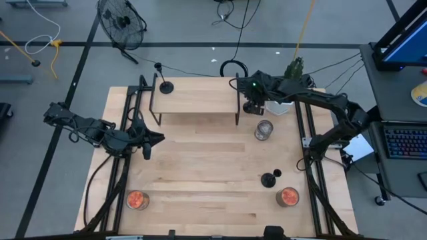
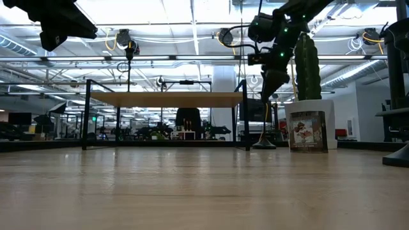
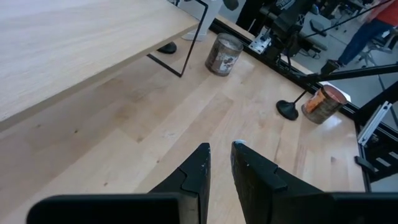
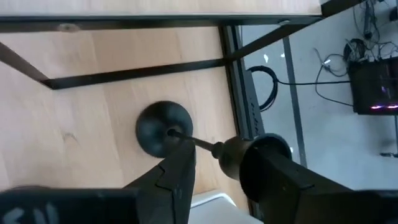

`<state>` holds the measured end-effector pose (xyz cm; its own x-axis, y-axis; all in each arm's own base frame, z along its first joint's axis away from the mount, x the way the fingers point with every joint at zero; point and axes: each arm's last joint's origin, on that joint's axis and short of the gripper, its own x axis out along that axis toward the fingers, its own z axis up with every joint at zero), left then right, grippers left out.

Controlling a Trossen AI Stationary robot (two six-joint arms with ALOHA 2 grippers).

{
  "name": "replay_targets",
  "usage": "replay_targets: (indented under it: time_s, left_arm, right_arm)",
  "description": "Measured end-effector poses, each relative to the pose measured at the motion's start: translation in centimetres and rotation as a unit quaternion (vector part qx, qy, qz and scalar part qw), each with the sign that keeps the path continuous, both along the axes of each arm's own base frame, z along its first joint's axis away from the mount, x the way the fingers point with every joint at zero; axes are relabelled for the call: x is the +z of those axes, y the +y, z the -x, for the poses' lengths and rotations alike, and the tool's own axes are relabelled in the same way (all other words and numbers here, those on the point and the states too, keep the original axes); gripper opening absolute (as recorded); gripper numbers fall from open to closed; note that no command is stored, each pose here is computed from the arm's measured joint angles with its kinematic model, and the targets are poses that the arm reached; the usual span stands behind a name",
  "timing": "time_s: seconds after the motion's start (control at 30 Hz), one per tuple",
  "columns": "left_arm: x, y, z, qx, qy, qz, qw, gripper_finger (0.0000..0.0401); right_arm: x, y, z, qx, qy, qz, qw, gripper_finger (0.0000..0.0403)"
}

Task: Pick & Place candle stick holders
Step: Put the top black candle holder on the shelf

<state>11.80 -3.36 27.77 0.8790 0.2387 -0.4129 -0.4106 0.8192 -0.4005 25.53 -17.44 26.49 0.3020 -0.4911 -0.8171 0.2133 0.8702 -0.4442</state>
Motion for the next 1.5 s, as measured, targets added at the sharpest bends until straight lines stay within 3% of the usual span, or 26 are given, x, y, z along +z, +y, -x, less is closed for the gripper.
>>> replay_targets:
  time_s: [0.17, 0.53, 1.03, 1.2, 1.5]
  left_arm:
    - [0.0, 0.0, 0.0, 0.0, 0.0, 0.004, 1.0, 0.0069]
    - [0.0, 0.0, 0.0, 0.0, 0.0, 0.005, 1.0, 0.0069]
    - [0.0, 0.0, 0.0, 0.002, -0.001, 0.009, 1.0, 0.0069]
    - [0.0, 0.0, 0.0, 0.006, -0.002, 0.008, 1.0, 0.0069]
    - [0.0, 0.1, 0.0, 0.027, -0.008, 0.006, 1.0, 0.0069]
  right_arm:
    - [0.0, -0.2, -0.2, -0.008, 0.001, 0.017, 1.0, 0.0115]
    - [0.2, -0.1, -0.2, -0.021, -0.012, 0.01, 1.0, 0.0011]
    - [1.2, 2.3, 0.2, -0.012, 0.02, 0.039, 0.999, 0.0003]
    - [2.5, 3.8, 1.0, -0.016, 0.037, 0.077, 0.996, 0.0002]
    - [5.1, 6.2, 2.1, 0.004, -0.017, 0.096, 0.995, 0.0002]
